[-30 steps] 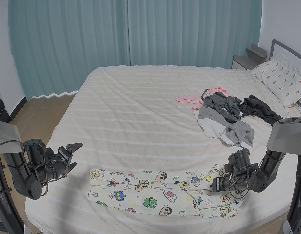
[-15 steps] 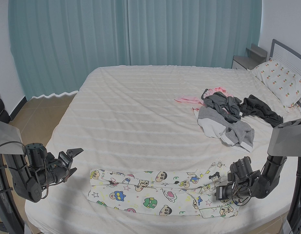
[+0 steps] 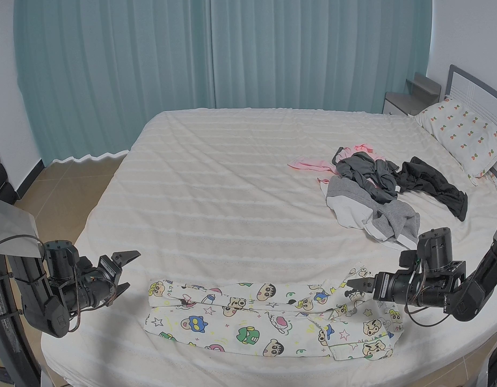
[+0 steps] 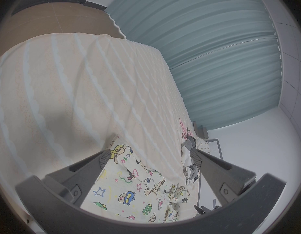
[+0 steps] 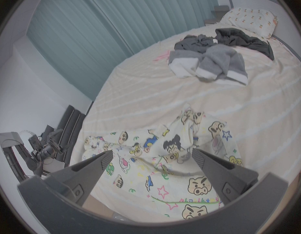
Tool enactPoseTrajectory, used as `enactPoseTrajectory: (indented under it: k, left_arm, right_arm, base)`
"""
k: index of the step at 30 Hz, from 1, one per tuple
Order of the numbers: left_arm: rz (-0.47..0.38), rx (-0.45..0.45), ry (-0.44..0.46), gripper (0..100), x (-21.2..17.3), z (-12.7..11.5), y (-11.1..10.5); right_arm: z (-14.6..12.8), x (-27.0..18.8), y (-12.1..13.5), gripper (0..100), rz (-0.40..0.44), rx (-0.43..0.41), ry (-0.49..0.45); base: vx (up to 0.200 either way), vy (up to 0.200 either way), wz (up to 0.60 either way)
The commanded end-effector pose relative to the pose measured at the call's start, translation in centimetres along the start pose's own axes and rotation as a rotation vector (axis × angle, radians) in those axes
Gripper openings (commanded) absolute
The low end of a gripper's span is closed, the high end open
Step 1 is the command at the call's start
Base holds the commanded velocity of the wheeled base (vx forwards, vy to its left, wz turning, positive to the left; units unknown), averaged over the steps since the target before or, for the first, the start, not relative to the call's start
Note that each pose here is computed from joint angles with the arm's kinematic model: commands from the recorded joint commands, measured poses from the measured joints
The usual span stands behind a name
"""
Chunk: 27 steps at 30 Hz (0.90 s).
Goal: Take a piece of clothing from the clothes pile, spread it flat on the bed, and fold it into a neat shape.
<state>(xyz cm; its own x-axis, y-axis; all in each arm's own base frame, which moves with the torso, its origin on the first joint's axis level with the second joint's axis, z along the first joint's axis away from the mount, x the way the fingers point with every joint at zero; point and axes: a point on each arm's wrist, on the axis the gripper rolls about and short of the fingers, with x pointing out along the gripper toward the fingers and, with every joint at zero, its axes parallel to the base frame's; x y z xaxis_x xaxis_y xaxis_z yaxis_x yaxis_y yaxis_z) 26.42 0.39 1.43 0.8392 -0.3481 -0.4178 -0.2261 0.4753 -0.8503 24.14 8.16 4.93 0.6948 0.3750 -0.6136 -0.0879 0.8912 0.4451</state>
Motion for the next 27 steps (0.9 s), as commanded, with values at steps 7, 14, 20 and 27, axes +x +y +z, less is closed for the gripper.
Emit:
enactPoseTrajectory:
  k: [7,14,20,27]
  left_arm:
    - [-0.011,0.007,-0.002,100,0.2,-0.5,0.8]
    - [-0.009,0.007,0.002,100,0.2,-0.6,0.9]
    - [-0.009,0.007,0.002,100,0.2,-0.6,0.9]
    - [-0.007,0.006,0.003,100,0.3,-0.6,0.9]
  right_arm:
    - [0.5,4.2,-2.3,100,-0.035,-0.009,0.007]
    - [0.5,6.2,-3.4,100,-0.042,-0.003,-0.005]
    - [1.1,6.4,-3.1,100,0.001,-0.003,-0.014]
    - [1.0,7.3,-2.9,100,0.012,-0.007,0.001]
  base:
    - [0.000,0.000,0.00]
    - [0.000,0.000,0.00]
    - [0.000,0.000,0.00]
    - [0.000,0.000,0.00]
